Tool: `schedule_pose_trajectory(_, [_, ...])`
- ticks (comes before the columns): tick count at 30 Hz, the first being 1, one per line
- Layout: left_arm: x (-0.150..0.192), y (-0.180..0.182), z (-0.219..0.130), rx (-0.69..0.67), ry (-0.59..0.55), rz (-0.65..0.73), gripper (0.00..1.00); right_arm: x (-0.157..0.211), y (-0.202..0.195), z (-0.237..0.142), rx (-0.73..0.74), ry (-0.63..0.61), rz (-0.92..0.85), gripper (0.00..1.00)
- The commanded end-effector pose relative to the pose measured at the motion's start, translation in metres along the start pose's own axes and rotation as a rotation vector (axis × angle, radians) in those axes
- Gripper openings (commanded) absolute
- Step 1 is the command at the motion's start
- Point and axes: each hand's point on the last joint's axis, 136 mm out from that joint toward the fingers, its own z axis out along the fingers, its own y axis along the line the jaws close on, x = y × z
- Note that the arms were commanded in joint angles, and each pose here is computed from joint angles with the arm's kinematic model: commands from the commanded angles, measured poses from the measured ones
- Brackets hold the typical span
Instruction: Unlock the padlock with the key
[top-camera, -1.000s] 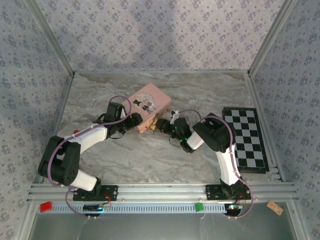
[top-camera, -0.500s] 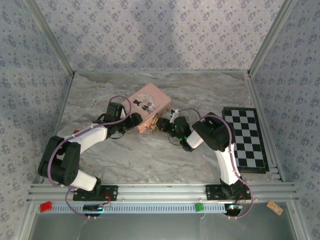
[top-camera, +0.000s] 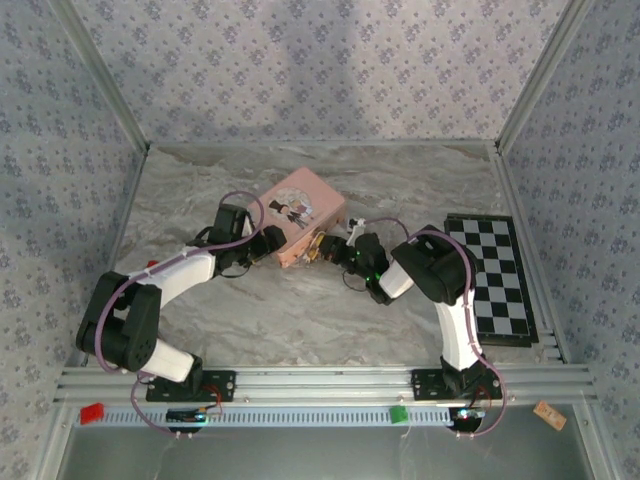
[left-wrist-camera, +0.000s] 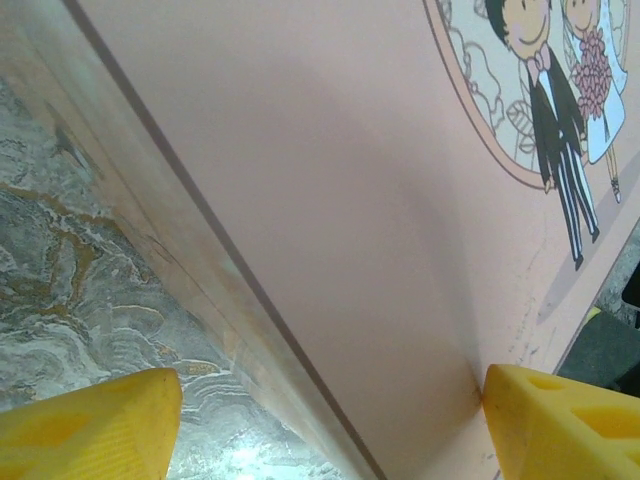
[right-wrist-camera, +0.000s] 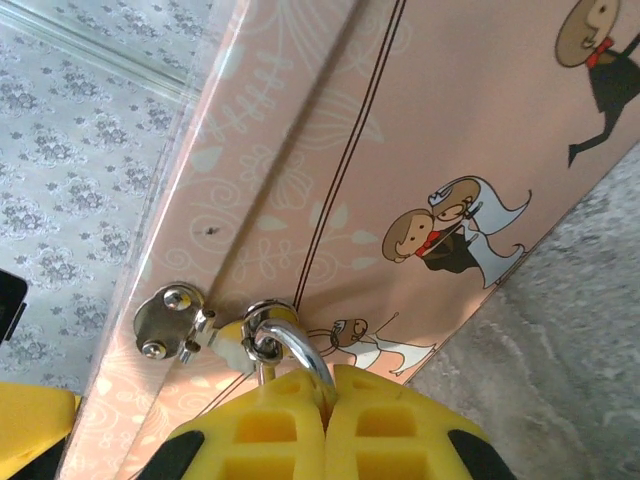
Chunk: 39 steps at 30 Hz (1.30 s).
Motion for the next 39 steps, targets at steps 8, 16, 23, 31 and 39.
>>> schedule_pose_trajectory(8, [-0.004, 0.0, 0.002, -0.025, -0.001, 0.002, 0.79, -0.039, 0.014, -0.009, -0.019, -0.109, 0.029, 0.0])
schedule_pose_trajectory(16, [-0.002, 0.009, 0.006, -0.064, 0.004, -0.006, 0.79, -0.051, 0.017, -0.009, -0.027, -0.129, 0.036, 0.0])
schedule_pose_trajectory(23, [-0.002, 0.015, 0.008, -0.087, 0.001, -0.012, 0.79, -0.065, 0.017, -0.014, -0.016, -0.156, 0.035, 0.0])
schedule_pose_trajectory(31, [-0.002, 0.024, 0.005, -0.12, -0.008, -0.022, 0.78, -0.081, 0.02, -0.02, 0.0, -0.179, 0.022, 0.0])
schedule_pose_trajectory(39, [-0.002, 0.023, 0.008, -0.111, -0.008, -0.024, 0.78, -0.084, 0.013, -0.032, 0.056, -0.187, 0.041, 0.0])
